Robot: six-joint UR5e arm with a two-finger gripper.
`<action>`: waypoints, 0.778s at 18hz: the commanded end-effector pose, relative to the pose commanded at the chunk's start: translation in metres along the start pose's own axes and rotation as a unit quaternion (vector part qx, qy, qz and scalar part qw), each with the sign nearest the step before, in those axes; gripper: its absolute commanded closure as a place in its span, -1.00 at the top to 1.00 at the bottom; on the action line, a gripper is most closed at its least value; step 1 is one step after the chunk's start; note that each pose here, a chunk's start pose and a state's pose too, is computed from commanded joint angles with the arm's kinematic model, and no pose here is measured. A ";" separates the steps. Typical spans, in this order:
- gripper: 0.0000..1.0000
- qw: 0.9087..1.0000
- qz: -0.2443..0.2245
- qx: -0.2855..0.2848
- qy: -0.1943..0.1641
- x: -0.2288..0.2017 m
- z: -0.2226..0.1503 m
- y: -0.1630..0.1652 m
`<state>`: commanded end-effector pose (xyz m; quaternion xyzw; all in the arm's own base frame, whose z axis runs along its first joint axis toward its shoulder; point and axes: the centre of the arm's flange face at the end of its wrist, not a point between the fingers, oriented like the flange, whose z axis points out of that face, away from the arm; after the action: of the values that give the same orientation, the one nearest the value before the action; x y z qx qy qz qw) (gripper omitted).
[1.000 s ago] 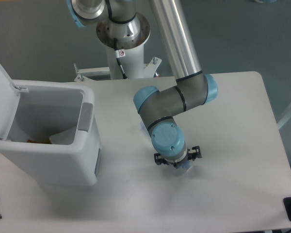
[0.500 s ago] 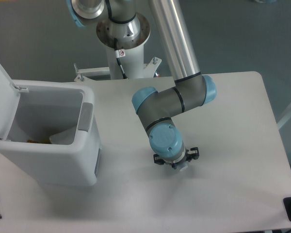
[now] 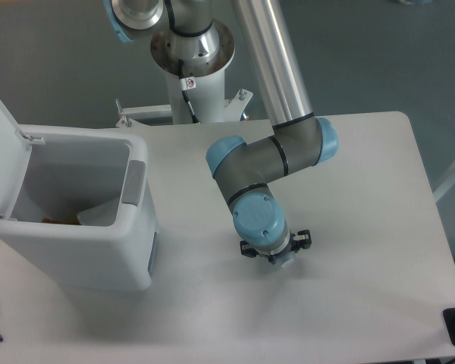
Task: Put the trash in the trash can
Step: 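Lower the gripper onto the bottle and close around its middle, then lift the bottle and carry it over the trash bin opening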
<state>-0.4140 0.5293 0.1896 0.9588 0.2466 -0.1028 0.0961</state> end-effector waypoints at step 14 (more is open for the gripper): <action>-0.05 0.997 -0.014 0.065 0.043 -0.018 -0.053 -0.001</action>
<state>-0.4221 0.5348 0.2443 0.9630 0.2567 -0.0789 0.0211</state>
